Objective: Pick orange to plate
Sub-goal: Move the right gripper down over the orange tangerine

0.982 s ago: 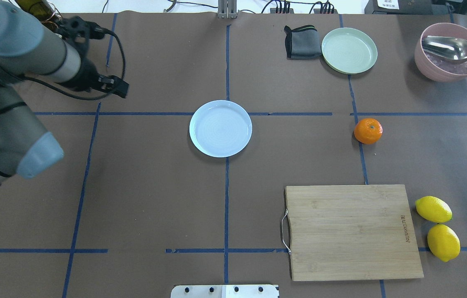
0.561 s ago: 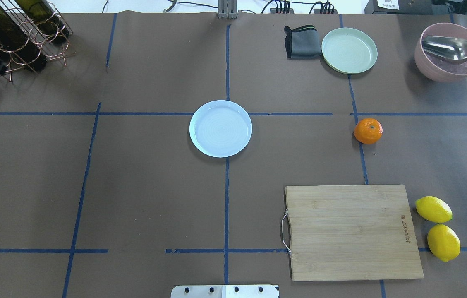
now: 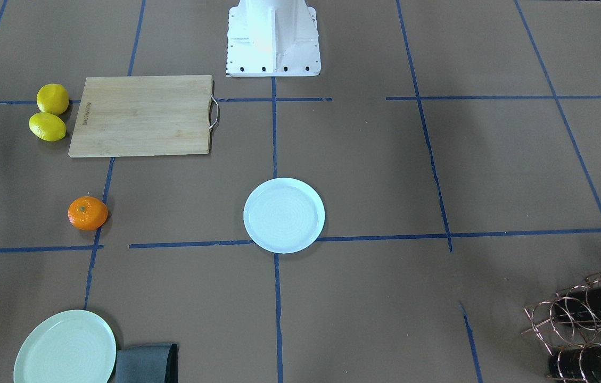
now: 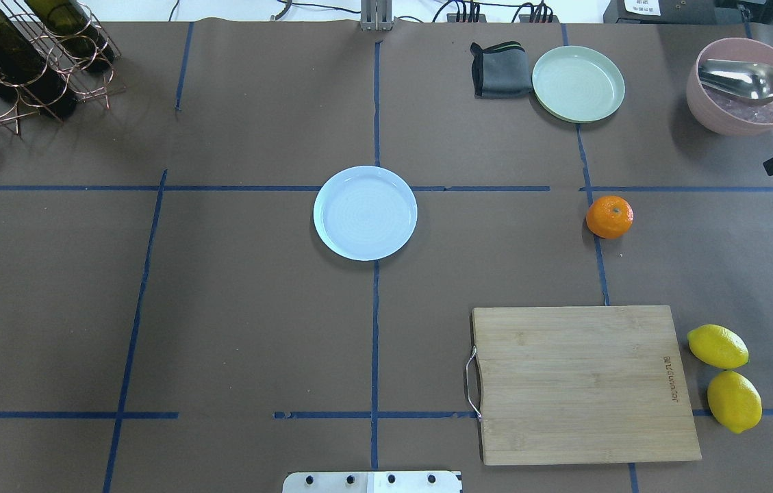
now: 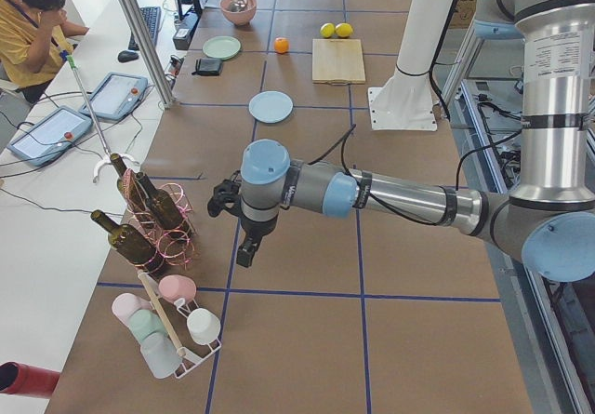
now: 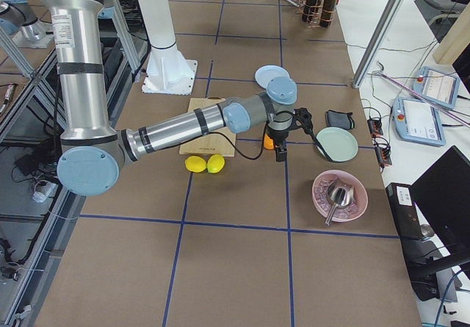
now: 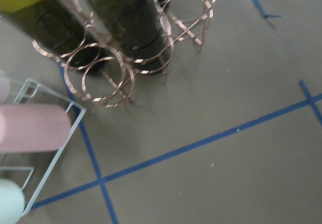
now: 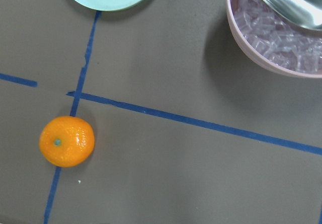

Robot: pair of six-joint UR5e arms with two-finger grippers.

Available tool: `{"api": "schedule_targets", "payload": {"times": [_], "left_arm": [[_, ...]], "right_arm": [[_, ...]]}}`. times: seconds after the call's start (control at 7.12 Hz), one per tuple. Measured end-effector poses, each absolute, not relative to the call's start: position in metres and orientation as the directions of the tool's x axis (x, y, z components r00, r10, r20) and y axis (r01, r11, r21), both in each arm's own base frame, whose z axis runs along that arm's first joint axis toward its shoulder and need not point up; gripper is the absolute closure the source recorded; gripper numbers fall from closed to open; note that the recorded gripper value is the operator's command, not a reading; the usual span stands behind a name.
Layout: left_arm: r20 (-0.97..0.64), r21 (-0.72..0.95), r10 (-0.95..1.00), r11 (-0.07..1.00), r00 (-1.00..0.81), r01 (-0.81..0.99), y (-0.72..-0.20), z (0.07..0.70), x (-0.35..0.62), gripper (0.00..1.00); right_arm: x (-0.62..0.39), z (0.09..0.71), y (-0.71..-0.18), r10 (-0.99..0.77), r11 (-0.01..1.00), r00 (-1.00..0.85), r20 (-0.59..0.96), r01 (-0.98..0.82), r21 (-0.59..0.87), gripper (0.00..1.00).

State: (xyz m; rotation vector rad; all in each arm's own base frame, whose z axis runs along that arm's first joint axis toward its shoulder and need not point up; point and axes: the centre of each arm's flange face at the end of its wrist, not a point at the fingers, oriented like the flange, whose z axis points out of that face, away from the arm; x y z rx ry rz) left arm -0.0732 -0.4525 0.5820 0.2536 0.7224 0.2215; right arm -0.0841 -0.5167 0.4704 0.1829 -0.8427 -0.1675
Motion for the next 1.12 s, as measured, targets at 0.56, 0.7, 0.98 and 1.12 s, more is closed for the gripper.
{"api": "schedule_targets", "payload": {"times": [0.56, 0.7, 0.98, 1.12], "left_arm": [[-0.667, 0.115, 0.161, 0.987, 0.727, -0.113, -0.437, 0.612, -0.081, 0.00], [-0.666, 0.114, 0.160, 0.987, 0.728, -0.112, -0.440, 0.609, -0.081, 0.00], [-0.666, 0.115, 0.160, 0.987, 0.729, -0.112, -0.441, 0.607, -0.080, 0.00], [-0.666, 0.115, 0.160, 0.987, 0.729, -0.112, -0.441, 0.607, -0.080, 0.00]], "right_arm": [[-0.192, 0.428, -0.558, -0.299, 0.948, 0.704, 0.644, 0.144, 0.283, 0.00], [-0.223, 0.423, -0.560, -0.289, 0.952, 0.708, 0.645, 0.140, 0.274, 0.00], [-0.274, 0.426, -0.552, -0.264, 0.956, 0.699, 0.664, 0.099, 0.276, 0.00], [-0.291, 0.431, -0.547, -0.249, 0.958, 0.690, 0.679, 0.074, 0.276, 0.00]]}}
